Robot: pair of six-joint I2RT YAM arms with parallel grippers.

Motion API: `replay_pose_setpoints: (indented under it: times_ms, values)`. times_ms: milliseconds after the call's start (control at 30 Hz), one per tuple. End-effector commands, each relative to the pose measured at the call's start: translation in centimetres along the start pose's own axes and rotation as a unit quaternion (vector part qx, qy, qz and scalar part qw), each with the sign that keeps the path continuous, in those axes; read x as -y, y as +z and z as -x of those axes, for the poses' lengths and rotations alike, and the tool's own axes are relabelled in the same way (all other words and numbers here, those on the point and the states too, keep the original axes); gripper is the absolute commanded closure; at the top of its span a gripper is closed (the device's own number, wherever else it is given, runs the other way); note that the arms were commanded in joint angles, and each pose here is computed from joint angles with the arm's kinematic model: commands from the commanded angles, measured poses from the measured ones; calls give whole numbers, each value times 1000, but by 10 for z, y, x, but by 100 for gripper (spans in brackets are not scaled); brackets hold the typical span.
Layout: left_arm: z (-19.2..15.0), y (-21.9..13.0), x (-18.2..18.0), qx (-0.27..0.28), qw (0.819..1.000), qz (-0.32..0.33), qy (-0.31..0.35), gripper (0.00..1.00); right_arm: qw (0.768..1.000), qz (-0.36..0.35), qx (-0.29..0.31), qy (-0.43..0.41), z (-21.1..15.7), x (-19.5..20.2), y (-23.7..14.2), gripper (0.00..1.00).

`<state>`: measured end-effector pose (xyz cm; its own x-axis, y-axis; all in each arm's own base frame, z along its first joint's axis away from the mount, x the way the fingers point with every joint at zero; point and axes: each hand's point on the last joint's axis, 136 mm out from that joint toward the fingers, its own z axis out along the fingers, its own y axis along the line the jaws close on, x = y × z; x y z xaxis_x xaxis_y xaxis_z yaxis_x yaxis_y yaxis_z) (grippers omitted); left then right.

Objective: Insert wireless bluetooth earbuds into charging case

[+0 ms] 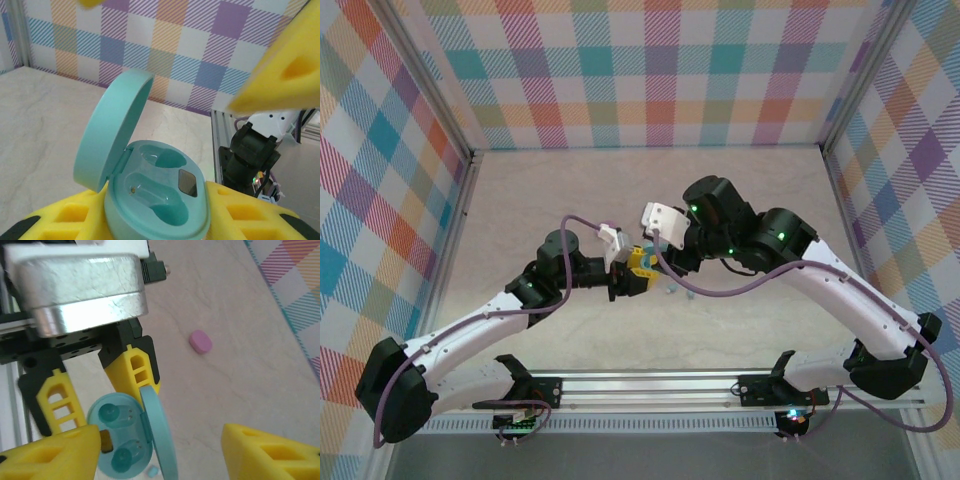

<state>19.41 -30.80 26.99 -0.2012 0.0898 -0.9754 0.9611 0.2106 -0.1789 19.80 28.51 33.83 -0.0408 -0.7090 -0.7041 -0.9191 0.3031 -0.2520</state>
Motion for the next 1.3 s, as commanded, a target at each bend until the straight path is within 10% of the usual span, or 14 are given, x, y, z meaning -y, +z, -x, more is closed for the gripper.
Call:
replay_pose_setpoints:
  times_ms: [0,300,533,733,933,1267]
  values:
    - [0,-7,-8,18,1000,18,-9,59,995,4,69,72,24,6,-29,33]
    - [-27,-18,-23,13,997,54,-44,59,948,-53,39,310,-19,55,-28,33]
    - [-38,-29,-27,9,995,78,-54,59,862,-54,-81,497,-117,47,48,48]
    - [-39,-34,-24,4,995,82,-50,59,838,50,-113,532,-139,14,121,62]
    - [-39,-38,-22,3,995,87,-45,59,741,51,-198,639,-172,-6,171,73]
    - [-40,-45,-18,-10,995,91,-32,58,668,-46,-283,687,-222,-28,202,55]
